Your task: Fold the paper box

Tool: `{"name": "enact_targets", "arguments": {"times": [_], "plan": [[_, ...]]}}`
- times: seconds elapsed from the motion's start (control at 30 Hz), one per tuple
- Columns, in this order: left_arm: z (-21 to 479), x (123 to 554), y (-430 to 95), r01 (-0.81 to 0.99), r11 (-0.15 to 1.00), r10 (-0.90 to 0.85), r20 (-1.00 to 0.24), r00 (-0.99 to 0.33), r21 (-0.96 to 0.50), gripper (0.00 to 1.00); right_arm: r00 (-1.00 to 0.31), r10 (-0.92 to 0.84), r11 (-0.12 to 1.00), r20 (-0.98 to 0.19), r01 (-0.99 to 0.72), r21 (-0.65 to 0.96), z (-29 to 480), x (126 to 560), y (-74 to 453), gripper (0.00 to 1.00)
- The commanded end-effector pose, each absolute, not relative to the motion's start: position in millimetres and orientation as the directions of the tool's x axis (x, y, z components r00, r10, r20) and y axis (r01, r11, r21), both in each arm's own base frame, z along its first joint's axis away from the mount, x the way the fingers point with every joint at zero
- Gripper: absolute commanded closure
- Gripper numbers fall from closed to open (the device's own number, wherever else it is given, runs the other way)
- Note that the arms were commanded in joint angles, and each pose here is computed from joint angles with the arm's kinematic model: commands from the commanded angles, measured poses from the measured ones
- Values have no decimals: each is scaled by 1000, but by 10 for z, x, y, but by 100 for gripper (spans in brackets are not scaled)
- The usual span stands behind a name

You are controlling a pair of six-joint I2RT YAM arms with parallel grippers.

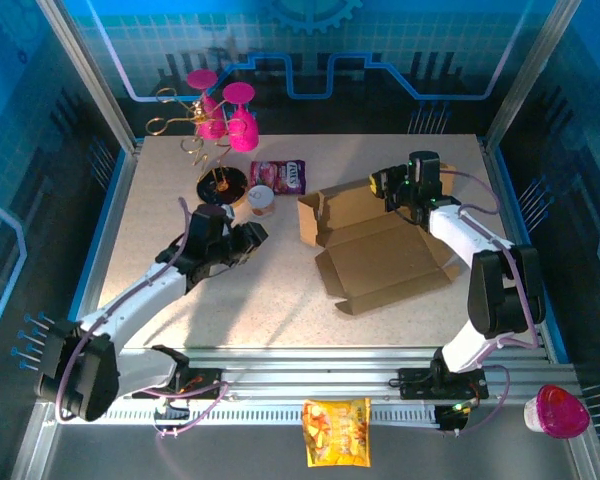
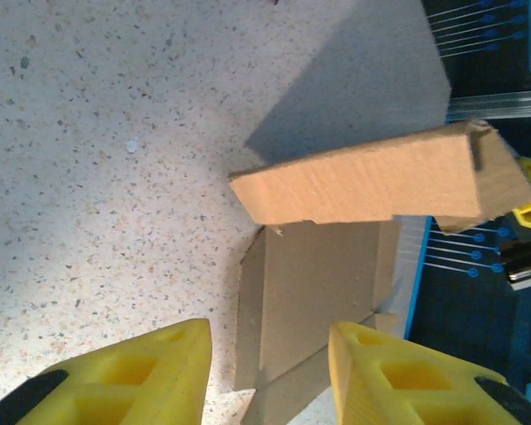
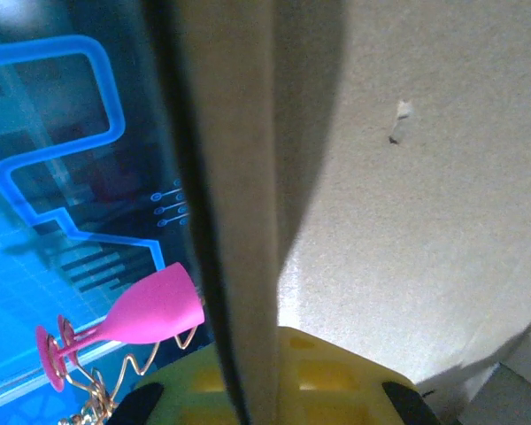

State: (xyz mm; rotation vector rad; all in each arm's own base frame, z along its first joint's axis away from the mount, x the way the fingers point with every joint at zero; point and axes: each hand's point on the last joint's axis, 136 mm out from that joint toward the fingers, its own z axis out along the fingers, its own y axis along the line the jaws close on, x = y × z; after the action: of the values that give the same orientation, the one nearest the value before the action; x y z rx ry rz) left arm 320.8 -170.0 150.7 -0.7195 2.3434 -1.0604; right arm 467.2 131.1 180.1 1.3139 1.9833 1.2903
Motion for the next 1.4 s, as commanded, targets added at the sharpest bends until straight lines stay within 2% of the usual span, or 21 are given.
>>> {"name": "enact_targets", "arguments": {"times": [0.0, 0.17, 0.37, 0.73, 1.17, 1.37], "plan": [[1564, 3309, -1744, -222, 593, -588, -228, -776, -774, 60, -494, 860, 130, 129, 457, 880, 1649, 4646, 1365, 100], [1536, 3433, -1838, -186, 602, -557, -241, -795, -777, 59, -495, 858, 120, 136, 451, 885, 1667, 4628, 1360, 100], [1422, 3681, -1986, -120, 667, -471, -291, -833, -735, 59, -513, 849, 127, 125, 428, 895, 1738, 4652, 1373, 100], [1365, 4046, -2543, 128, 702, -284, -440, -852, -701, 51, -562, 823, 132, 84, 333, 934, 1864, 4763, 1437, 100], [1432, 3973, -2832, 255, 649, -222, -498, -838, -717, 51, -589, 802, 122, 101, 326, 938, 1834, 4875, 1454, 100], [1405, 3885, -2668, 231, 673, -231, -496, -837, -702, 48, -600, 794, 133, 97, 328, 935, 1824, 4920, 1424, 100]]}}
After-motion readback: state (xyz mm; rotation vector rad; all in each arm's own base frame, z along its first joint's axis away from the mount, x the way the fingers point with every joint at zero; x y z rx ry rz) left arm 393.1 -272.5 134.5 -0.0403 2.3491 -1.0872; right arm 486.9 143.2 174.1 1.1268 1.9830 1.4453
